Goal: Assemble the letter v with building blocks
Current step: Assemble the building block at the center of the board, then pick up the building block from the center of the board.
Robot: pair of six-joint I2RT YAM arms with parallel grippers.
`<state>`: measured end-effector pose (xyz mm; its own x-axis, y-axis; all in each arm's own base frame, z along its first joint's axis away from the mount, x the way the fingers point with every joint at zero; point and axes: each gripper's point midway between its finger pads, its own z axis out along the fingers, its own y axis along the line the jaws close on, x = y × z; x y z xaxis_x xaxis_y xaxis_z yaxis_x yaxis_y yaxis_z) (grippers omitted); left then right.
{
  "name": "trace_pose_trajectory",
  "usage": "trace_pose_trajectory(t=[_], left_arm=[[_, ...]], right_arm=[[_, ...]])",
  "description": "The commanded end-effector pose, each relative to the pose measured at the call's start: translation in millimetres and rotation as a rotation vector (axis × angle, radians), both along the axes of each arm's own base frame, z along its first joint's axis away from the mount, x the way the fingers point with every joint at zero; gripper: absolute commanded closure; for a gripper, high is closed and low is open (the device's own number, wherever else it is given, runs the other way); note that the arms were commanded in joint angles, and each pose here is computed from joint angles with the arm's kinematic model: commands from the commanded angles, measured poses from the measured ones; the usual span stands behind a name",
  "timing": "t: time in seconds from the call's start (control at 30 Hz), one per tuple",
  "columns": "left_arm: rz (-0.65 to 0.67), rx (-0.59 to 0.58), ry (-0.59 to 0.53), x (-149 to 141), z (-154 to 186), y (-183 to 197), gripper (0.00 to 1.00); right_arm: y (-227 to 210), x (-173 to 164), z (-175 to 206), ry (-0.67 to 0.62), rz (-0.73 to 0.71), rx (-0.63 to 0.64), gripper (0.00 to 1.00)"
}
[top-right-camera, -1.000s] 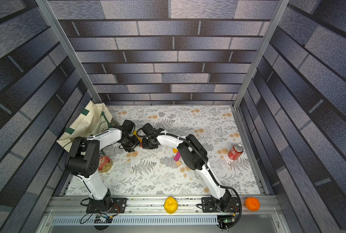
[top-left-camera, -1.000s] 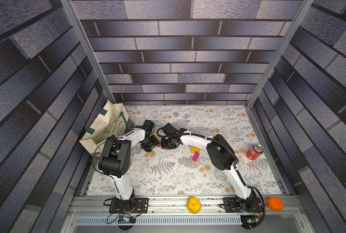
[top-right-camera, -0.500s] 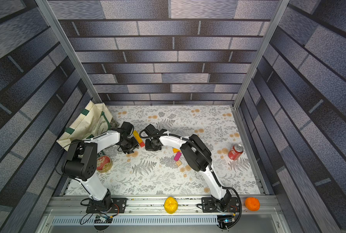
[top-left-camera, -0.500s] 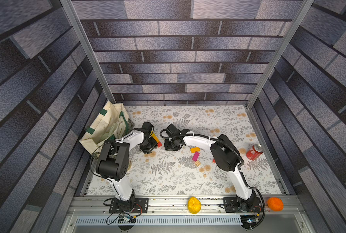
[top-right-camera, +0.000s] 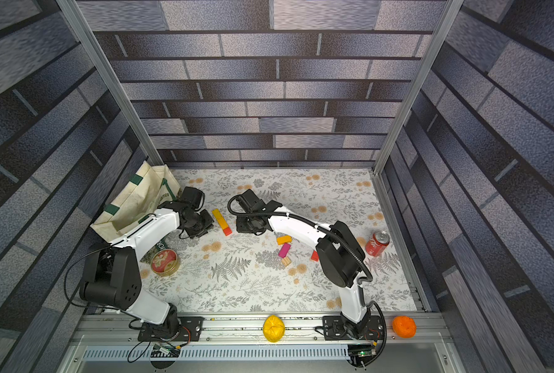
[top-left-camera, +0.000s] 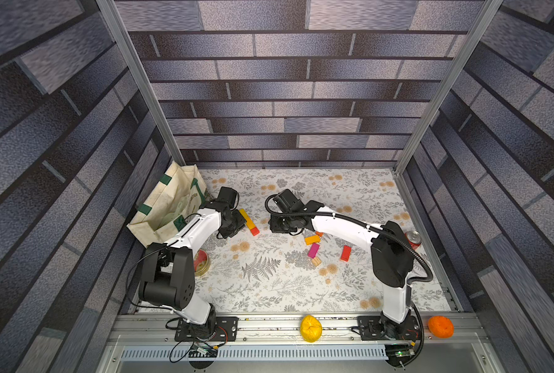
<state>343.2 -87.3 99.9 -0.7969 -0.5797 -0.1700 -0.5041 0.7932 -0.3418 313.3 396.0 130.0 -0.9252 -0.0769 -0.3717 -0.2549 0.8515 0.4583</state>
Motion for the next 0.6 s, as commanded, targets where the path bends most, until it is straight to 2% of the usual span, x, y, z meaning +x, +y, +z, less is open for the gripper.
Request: trace_pose_trajectory(t=[0.0, 0.1, 0.23, 0.33, 0.57], left_arm=[[-0.119, 0.071, -0.025, 10.7, 15.6, -11.5, 0.55], [-0.212, 0.095, -0.006, 23.9, 17.9, -31.6, 0.39], [-0.362, 0.127, 0.028, 43.8, 13.5, -65.3, 0.29], [-0.431, 0.185, 0.072, 58.2, 4.9, -78.6, 0.29], [-0.519, 0.247, 0.131, 79.6, -18.7, -93.1, 0.38]], right_arm=[[-25.0, 0.5, 2.5, -0.036, -0.026, -0.051, 0.81], [-37.7, -0.5, 8.6, -0.055, -0.044, -0.057, 0.78], [-55.5, -3.3, 16.5, -0.083, -0.071, -0.065, 0.74], [-71.8, -5.9, 21.7, -0.107, -0.102, -0.073, 0.7], [-108.6, -14.6, 25.8, -0.138, -0.165, -0.091, 0.59]])
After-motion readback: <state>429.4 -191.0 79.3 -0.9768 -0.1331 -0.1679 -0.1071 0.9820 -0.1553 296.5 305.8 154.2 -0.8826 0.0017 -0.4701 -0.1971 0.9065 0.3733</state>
